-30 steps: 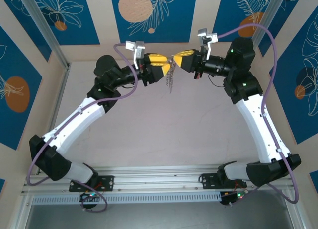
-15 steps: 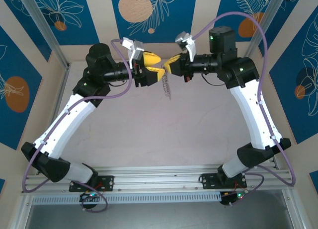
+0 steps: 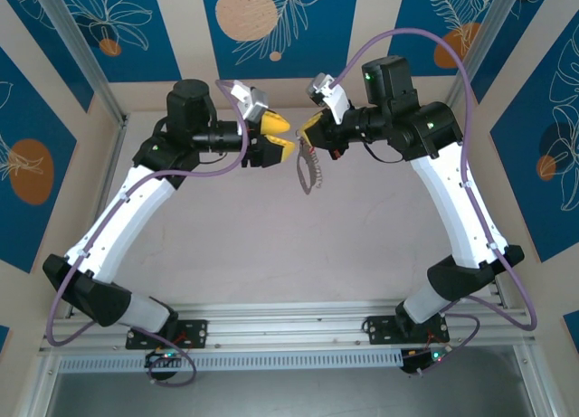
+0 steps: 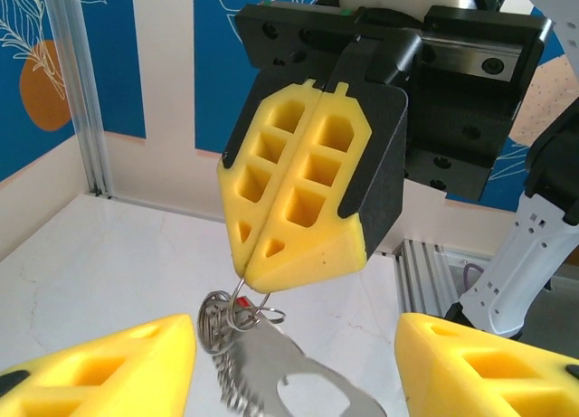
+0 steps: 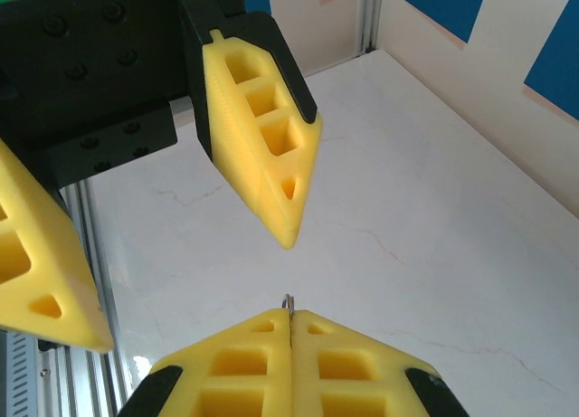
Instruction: Put the keys on the keyring
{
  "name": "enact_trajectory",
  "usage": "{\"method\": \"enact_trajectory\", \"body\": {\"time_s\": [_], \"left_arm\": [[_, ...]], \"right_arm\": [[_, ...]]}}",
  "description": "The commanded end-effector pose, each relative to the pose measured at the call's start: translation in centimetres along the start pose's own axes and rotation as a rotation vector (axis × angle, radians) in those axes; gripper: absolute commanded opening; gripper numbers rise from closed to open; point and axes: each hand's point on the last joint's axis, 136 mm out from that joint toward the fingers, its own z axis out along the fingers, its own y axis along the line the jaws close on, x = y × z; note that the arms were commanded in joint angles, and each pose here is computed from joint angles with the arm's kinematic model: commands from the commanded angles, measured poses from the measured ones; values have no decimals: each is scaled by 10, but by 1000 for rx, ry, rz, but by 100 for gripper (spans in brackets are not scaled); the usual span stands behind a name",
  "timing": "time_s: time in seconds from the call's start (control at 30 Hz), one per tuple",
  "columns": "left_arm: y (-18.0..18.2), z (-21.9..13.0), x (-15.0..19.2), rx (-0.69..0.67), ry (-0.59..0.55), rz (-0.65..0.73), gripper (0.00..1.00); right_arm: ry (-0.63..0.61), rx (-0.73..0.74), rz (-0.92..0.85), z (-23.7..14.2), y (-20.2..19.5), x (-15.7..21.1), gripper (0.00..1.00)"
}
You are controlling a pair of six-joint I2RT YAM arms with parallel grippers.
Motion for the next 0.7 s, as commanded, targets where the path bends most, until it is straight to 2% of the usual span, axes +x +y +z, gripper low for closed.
{"method": "enact_trajectory", "body": {"time_s": [0.0, 0.67], "left_arm": [[-2, -2, 1, 32, 3, 24, 58], [1, 6, -5, 91, -27, 10, 53]], "right_arm": [[-30, -8, -43, -12, 10, -8, 0], [-99, -108, -38, -19, 28, -18, 0]]}}
